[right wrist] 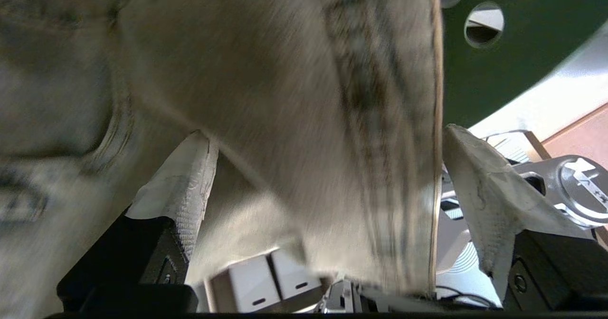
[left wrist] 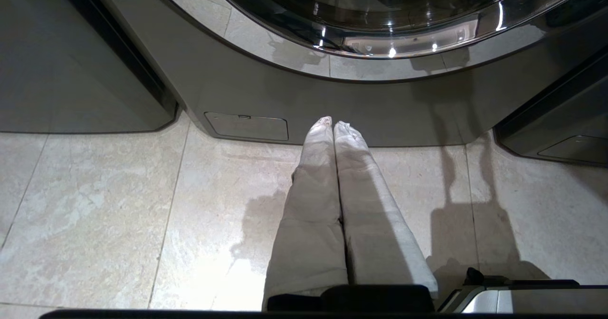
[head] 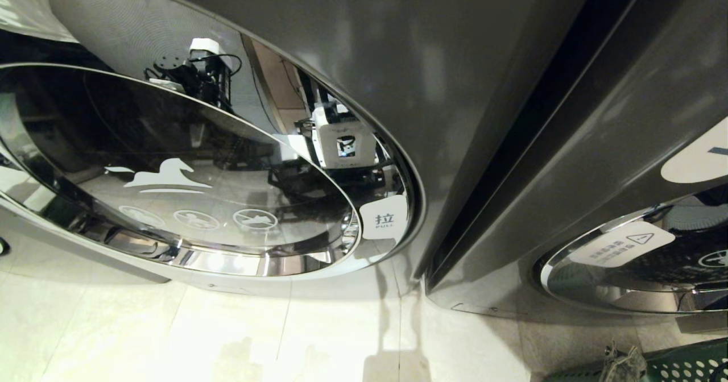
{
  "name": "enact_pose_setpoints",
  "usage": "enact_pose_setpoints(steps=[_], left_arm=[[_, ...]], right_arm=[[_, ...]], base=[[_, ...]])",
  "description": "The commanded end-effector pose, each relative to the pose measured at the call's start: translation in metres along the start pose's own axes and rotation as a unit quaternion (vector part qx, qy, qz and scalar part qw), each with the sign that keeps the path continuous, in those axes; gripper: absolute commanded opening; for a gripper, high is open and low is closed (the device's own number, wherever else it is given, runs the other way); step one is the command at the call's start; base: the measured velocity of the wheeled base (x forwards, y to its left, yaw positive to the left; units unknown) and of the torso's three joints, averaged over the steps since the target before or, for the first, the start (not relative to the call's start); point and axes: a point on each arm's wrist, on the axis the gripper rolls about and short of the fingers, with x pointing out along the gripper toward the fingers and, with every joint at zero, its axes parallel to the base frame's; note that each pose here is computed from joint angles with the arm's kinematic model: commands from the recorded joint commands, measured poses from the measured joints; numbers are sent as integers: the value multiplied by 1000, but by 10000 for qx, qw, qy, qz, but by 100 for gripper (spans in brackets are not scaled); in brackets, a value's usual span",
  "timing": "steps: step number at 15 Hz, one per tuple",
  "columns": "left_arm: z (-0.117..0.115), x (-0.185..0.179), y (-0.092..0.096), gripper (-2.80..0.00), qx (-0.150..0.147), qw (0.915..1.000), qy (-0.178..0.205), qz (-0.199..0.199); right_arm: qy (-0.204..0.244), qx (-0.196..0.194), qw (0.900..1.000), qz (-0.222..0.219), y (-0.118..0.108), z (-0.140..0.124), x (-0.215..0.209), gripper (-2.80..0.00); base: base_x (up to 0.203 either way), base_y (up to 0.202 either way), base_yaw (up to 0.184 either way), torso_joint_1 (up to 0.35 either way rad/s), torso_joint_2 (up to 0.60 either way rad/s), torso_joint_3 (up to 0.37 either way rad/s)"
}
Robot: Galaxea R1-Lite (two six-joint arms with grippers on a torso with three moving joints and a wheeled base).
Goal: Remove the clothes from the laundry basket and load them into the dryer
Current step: Take the clothes out of the basket
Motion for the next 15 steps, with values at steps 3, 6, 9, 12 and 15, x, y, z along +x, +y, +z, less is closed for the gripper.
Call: enact_pose_setpoints(steps=[3,6,9,12,15], left_arm=[[0,0,0,-280,0,10000,-2,1],[0,0,0,-280,0,10000,-2,1],[0,0,0,-280,0,10000,-2,1],[0,0,0,-280,0,10000,-2,1],[0,0,0,-280,0,10000,-2,1]], right_arm=[[181,83,9998,6,-5,9,24,0],[228,63,9995,188,-4,16,35,0],[206,13,9994,284,-3,19,39,-280],[230,12,9984,508,0,24,38,-280],[237,-28,9978,615,3,22,35,-280]], base=[[0,0,0,0,0,0],[0,0,0,0,0,0],[0,0,0,0,0,0],[0,0,0,0,0,0],[0,0,0,0,0,0]])
